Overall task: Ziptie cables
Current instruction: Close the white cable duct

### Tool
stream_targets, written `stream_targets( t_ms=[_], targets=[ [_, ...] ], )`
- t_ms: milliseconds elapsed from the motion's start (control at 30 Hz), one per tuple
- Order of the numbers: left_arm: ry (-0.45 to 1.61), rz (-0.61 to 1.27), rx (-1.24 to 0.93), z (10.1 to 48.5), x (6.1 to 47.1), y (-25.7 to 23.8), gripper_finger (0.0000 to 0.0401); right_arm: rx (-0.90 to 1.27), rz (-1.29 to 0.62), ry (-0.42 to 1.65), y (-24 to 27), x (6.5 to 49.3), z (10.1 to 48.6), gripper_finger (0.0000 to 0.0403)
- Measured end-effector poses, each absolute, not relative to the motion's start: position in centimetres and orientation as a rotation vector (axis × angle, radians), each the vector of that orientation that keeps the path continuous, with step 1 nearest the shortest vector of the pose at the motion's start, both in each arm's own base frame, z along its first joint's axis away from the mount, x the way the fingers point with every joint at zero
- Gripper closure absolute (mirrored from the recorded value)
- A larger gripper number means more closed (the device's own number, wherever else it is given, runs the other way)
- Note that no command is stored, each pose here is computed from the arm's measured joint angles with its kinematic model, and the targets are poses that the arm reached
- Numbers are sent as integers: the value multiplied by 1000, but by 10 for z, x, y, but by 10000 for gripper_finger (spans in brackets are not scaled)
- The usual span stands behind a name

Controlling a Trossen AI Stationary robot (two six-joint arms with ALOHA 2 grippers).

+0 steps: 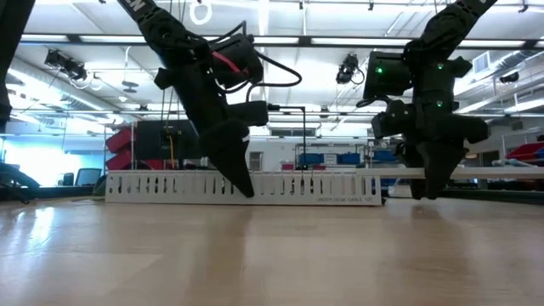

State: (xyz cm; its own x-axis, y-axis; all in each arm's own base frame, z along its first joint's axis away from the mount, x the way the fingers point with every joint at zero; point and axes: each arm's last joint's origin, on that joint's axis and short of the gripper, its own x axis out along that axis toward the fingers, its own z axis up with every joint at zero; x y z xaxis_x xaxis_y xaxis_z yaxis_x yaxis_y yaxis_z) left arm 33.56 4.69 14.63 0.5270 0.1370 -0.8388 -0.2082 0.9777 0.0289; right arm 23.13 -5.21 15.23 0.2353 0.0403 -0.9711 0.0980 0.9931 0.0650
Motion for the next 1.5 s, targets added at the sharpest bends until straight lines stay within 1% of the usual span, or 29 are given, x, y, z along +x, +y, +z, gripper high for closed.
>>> stream_targets(
  t_ms=[333,700,800,933,1133,1500],
  targets=[
    [970,186,-78,148,339,36,144,118,-41,1329,-52,232,152,174],
    [911,159,-85,151,344,30,146,119,-42,1336,-52,231,152,174],
    [887,150,-70,152,346,30,140,119,-41,1324,-52,232,152,174],
    [896,112,-82,148,348,29,119,123,-38,1321,-52,232,152,174],
    [834,106,-83,139,358,30,91,122,-39,1315,-52,233,153,174],
    [775,82,-11,144,402,34,91,122,-43,1322,-52,232,153,174]
  ],
)
